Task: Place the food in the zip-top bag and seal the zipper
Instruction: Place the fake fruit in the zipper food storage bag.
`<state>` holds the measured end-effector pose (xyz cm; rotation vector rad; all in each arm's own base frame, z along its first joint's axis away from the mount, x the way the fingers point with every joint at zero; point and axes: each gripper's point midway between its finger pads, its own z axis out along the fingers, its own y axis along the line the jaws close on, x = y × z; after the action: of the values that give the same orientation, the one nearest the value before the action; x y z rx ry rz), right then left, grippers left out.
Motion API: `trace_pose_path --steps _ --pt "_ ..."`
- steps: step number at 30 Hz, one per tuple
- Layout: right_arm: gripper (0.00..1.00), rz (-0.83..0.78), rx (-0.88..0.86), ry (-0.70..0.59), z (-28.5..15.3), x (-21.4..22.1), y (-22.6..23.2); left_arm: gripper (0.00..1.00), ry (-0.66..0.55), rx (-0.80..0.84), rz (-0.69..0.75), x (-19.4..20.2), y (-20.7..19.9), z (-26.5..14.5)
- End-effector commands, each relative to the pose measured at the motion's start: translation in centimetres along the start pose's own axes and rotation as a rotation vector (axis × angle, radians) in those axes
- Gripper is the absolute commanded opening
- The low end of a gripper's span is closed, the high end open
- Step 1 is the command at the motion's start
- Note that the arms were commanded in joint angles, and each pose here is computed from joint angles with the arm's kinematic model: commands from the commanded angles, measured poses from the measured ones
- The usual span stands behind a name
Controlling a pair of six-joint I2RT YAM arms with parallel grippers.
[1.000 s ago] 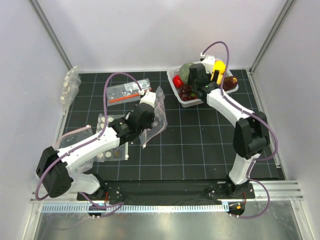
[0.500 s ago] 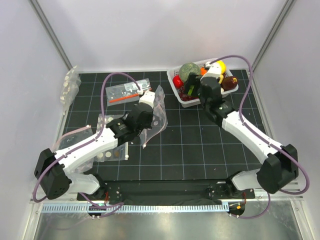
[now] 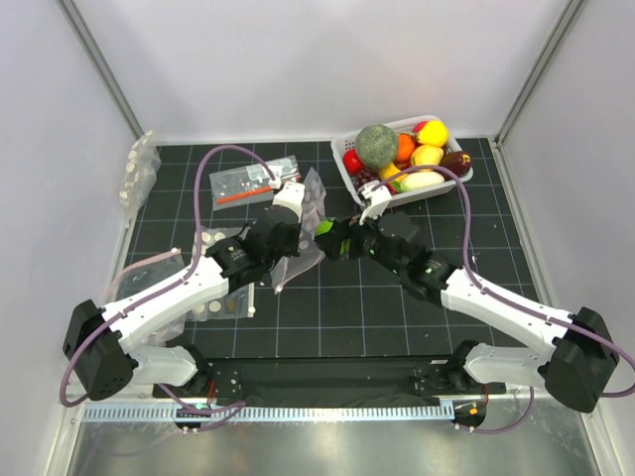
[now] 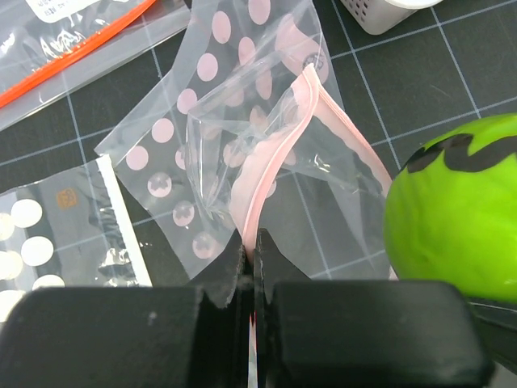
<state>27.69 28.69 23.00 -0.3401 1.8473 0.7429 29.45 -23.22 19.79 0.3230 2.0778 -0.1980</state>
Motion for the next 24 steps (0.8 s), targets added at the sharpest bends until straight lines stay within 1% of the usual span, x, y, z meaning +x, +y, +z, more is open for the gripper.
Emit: trace_pose_path --steps 1,4,6,9,12,18,21,23,24 --pt "0.32 0.012 -0.102 -0.135 -0.6 -3.1 2.2 0.0 -0.057 0.02 -0.04 -1.5 -0.4 -0.3" --pt "0.32 0.0 -0.147 -0.14 -0.7 -2.4 3.1 0.0 -0.057 0.025 -0.047 -1.5 -0.5 -0.4" --pt "0.32 -0.006 -0.161 -0.117 0.0 -1.6 3.4 0.0 -0.059 0.039 -0.052 -1.6 -0.7 -0.5" --pt "0.32 -0.006 -0.155 -0.079 1.2 -0.3 3.4 0.0 -0.07 0.07 -0.078 -1.9 -1.1 -0.9" --pt "0.32 -0.007 -0.147 -0.059 2.1 0.5 3.2 0.0 -0.081 0.142 -0.103 -2.1 -2.2 -1.6" --pt "0.33 0.005 -0.122 -0.056 2.5 0.9 2.8 0.0 -0.108 0.223 -0.136 -2.5 -3.4 -2.3" --pt "0.38 0.014 -0.104 -0.051 2.9 1.3 2.4 0.0 -0.124 0.241 -0.152 -2.7 -3.5 -2.7" --pt "0.44 0.024 -0.114 -0.045 3.0 1.6 2.6 0.0 -0.139 0.267 -0.169 -3.0 -3.8 -3.0" --pt "0.49 0.031 -0.12 -0.052 3.0 1.5 2.7 0.0 -0.143 0.272 -0.174 -3.0 -3.9 -3.1"
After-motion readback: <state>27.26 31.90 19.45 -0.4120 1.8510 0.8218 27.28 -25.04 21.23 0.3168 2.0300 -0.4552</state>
